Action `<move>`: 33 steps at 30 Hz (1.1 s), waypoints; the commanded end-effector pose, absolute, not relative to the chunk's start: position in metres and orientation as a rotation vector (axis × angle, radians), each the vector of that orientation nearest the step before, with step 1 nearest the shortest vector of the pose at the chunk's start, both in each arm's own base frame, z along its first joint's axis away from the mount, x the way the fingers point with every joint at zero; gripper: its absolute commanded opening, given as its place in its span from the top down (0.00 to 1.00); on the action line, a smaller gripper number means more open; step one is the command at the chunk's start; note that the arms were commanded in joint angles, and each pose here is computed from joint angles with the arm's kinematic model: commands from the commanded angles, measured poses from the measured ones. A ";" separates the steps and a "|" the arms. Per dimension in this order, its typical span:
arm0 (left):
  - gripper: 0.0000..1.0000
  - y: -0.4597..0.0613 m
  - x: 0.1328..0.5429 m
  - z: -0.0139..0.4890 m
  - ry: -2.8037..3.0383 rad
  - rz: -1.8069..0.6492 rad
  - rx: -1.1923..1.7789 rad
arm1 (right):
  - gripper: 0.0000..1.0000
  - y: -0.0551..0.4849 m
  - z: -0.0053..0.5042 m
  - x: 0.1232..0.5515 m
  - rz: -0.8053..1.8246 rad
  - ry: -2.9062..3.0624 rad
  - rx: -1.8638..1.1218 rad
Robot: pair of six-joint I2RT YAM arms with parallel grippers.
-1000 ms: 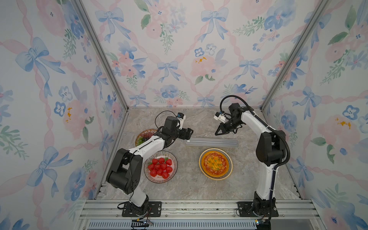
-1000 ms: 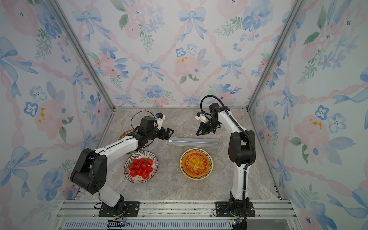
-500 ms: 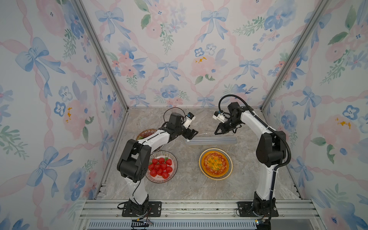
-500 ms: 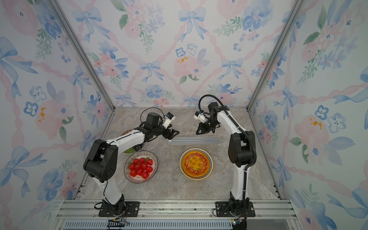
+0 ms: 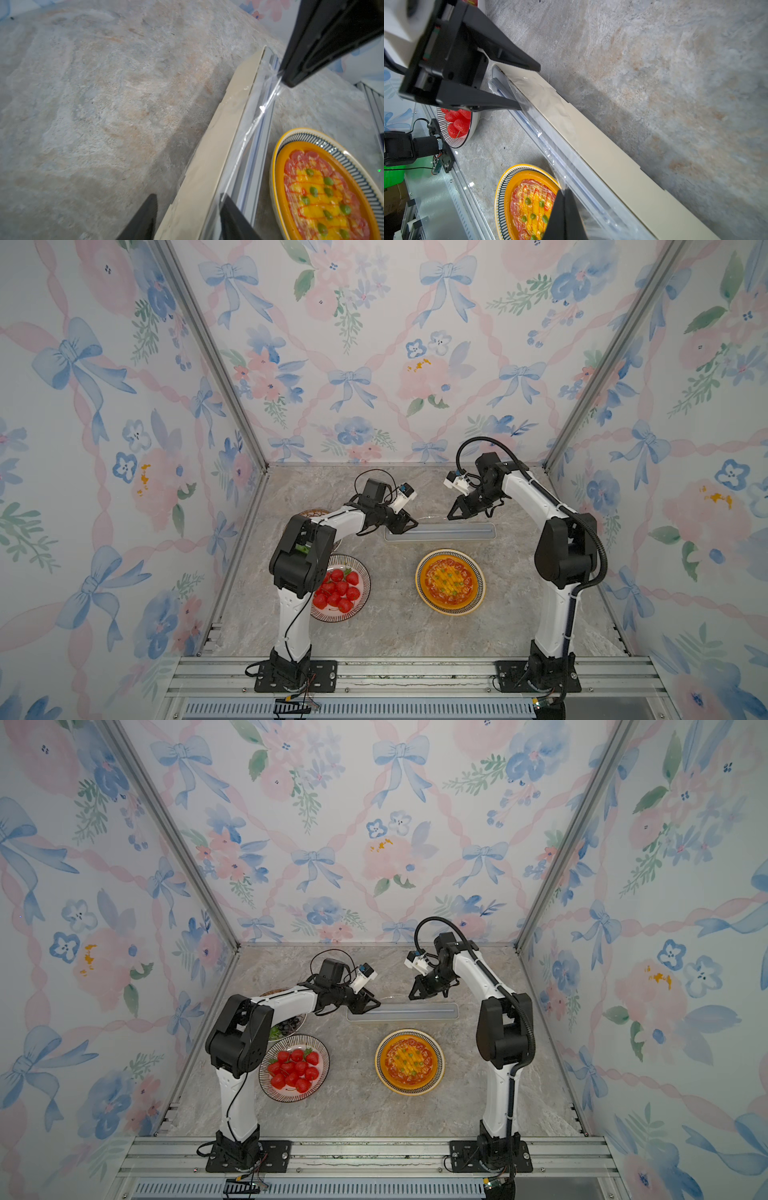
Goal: Wrap the plate with plastic wrap
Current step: Pull the plastic wrap from the plastic wrap cutting box.
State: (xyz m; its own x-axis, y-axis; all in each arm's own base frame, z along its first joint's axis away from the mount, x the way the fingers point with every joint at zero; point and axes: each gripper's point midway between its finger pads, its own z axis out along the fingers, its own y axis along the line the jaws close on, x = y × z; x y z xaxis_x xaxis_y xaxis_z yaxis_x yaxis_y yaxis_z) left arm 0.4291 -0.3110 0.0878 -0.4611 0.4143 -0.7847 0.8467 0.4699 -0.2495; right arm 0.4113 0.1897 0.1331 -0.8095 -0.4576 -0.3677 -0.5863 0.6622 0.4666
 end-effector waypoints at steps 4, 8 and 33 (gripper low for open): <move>1.00 -0.320 0.422 0.086 2.054 -0.918 1.090 | 1.00 0.182 0.139 0.417 0.840 2.640 -0.838; 1.00 -0.321 0.421 0.098 2.015 -0.926 1.109 | 0.64 0.161 0.145 0.428 0.838 2.606 -0.773; 1.00 -0.318 0.426 0.105 2.016 -0.876 1.094 | 0.45 0.158 0.082 0.428 1.232 2.637 -0.665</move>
